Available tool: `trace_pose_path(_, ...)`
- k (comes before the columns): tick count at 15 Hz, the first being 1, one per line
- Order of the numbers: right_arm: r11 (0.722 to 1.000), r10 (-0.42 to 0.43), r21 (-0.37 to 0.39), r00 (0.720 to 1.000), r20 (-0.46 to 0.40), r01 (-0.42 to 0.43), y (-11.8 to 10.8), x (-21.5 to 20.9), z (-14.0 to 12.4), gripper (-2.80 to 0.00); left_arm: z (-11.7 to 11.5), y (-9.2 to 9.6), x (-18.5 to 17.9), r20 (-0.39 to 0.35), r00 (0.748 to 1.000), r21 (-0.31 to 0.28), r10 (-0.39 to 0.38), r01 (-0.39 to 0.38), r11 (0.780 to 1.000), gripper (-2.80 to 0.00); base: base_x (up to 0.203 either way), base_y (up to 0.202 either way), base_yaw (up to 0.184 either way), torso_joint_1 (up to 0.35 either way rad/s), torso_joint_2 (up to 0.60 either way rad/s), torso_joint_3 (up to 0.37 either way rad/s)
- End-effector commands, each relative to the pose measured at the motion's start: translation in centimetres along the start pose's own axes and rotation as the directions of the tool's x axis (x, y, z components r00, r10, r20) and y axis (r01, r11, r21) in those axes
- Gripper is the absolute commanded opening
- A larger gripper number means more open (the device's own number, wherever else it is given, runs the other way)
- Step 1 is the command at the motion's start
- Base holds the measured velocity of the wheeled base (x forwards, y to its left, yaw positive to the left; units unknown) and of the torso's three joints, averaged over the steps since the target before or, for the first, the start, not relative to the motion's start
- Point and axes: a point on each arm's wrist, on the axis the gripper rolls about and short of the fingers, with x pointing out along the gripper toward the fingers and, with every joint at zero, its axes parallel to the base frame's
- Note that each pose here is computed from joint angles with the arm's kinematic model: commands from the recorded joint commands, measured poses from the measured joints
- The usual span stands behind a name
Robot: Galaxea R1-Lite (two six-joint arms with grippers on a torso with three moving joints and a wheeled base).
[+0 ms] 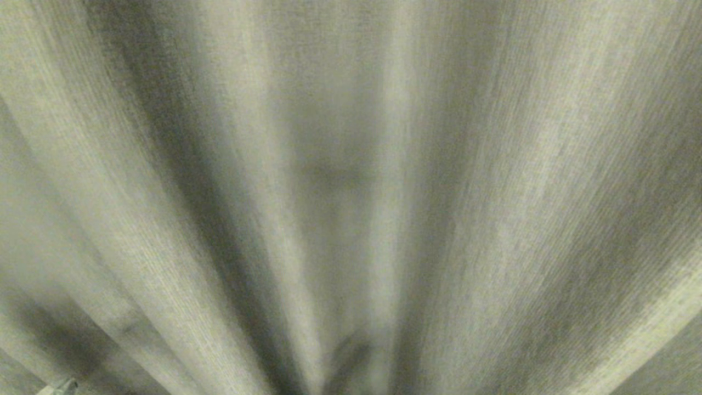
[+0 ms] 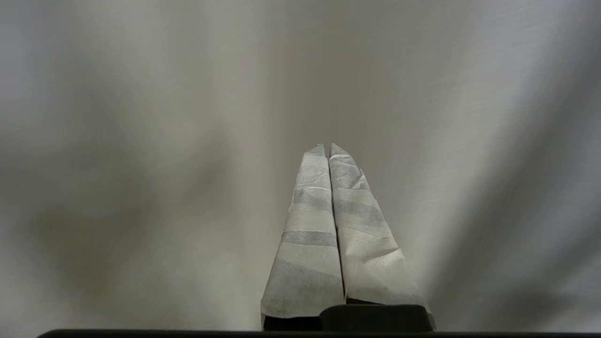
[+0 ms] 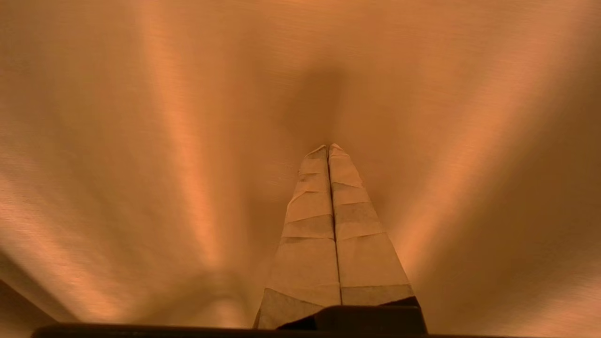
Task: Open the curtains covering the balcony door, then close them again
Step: Close the outer curtains on both sides
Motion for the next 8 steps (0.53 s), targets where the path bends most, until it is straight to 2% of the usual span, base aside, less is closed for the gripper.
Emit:
trace_pose_path(1, 1.0, 0.002, -0.001, 1.0, 0.0, -0.002, 0.0, 0.0, 0.0, -2.8, -1.6, 0.2, -0.6, -0.051, 0.979, 0.034, 0.197, -0.195, 0.98, -2.8, 0.0, 0.0, 0.0, 0.0, 0.0, 0.0)
trace_pose_path(3, 1.0, 0.001, -0.001, 1.0, 0.001, -0.001, 0.0, 0.0, 0.0, -2.8, -2.8, 0.1, -1.4, -0.098, 0.969, 0.041, 0.225, -0.222, 0.974, -2.8, 0.0, 0.0, 0.0, 0.0, 0.0, 0.0)
trace_pose_path(4, 1.0, 0.002, -0.001, 1.0, 0.002, -0.002, 0.0, 0.0, 0.0, -2.8, -3.3, 0.0, -1.8, -0.094, 0.968, 0.041, 0.232, -0.229, 0.973, -2.8, 0.0, 0.0, 0.0, 0.0, 0.0, 0.0)
trace_pose_path(8, 1.0, 0.001, -0.001, 1.0, 0.0, -0.001, 0.0, 0.0, 0.0, -2.8, -3.8, -0.2, -2.8, -0.015, 0.969, 0.038, 0.247, -0.246, 0.969, -2.8, 0.0, 0.0, 0.0, 0.0, 0.0, 0.0)
